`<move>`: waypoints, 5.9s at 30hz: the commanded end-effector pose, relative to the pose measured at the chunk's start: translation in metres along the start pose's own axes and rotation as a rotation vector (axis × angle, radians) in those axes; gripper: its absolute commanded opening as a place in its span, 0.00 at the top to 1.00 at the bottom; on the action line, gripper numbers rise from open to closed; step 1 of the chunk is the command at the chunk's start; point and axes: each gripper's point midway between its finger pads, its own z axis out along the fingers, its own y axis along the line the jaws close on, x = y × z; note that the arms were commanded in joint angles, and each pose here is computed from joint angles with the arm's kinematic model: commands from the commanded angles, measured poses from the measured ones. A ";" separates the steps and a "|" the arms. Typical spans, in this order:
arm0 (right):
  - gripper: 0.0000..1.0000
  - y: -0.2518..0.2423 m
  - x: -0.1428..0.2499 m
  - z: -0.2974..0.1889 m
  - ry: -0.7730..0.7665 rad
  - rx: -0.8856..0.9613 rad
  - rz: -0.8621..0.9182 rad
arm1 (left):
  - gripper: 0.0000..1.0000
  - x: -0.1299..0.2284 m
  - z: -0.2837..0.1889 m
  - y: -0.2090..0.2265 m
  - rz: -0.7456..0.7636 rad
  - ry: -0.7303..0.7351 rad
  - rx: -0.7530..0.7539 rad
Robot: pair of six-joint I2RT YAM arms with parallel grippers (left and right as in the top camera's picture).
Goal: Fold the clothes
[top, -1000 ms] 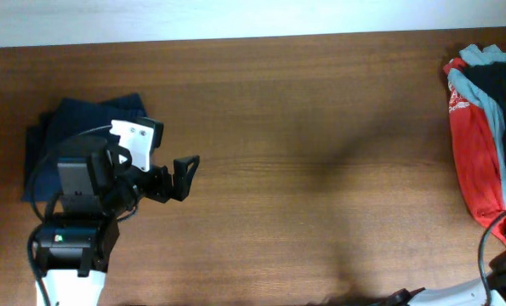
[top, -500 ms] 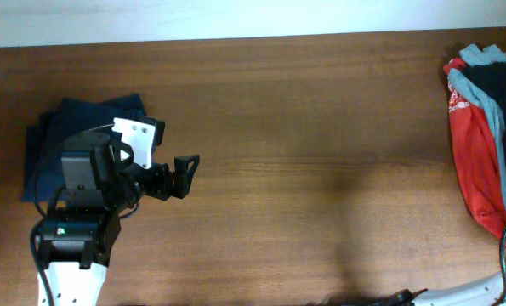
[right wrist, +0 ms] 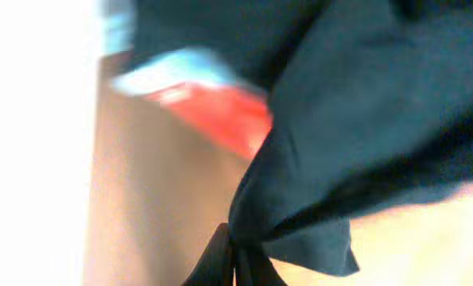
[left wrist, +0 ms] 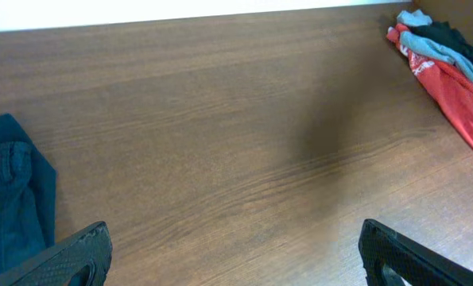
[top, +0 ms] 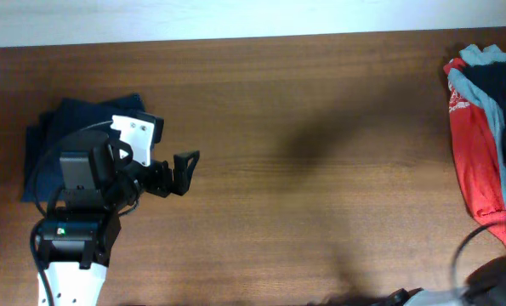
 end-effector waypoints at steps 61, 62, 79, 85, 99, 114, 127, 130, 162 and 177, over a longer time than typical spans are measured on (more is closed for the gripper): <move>0.92 0.274 0.296 -0.036 0.270 -0.494 -1.429 | 0.01 -0.096 -0.123 0.094 -0.012 -0.286 -0.796; 0.91 0.268 0.291 -0.021 0.286 -0.458 -1.419 | 0.01 -0.096 -0.121 0.093 -0.011 -0.282 -0.785; 0.22 0.205 0.270 0.057 0.543 -0.227 -1.146 | 0.01 0.001 0.063 0.019 0.079 0.278 -0.084; 0.20 0.197 0.279 0.054 0.584 -0.195 -1.127 | 0.09 0.059 0.167 -0.015 0.216 0.454 0.053; 0.20 0.177 0.287 0.061 0.651 -0.142 -1.107 | 0.44 0.142 0.263 -0.022 0.254 0.573 0.110; 0.21 0.168 0.283 0.068 0.642 -0.086 -1.117 | 1.00 0.080 0.248 -0.008 0.308 0.588 -0.055; 0.27 0.111 0.330 0.113 0.827 -0.023 -1.034 | 1.00 -0.070 0.133 0.045 0.406 0.560 -0.565; 0.27 0.108 0.371 0.116 0.938 -0.174 -1.077 | 1.00 -0.077 0.129 0.047 0.377 0.534 -0.575; 0.91 0.076 0.384 0.249 0.434 -0.034 -1.230 | 1.00 -0.074 0.125 0.048 0.372 0.553 -0.577; 0.96 0.184 0.240 0.039 -0.016 -0.138 -1.103 | 1.00 -0.140 0.055 0.025 0.342 0.314 -0.585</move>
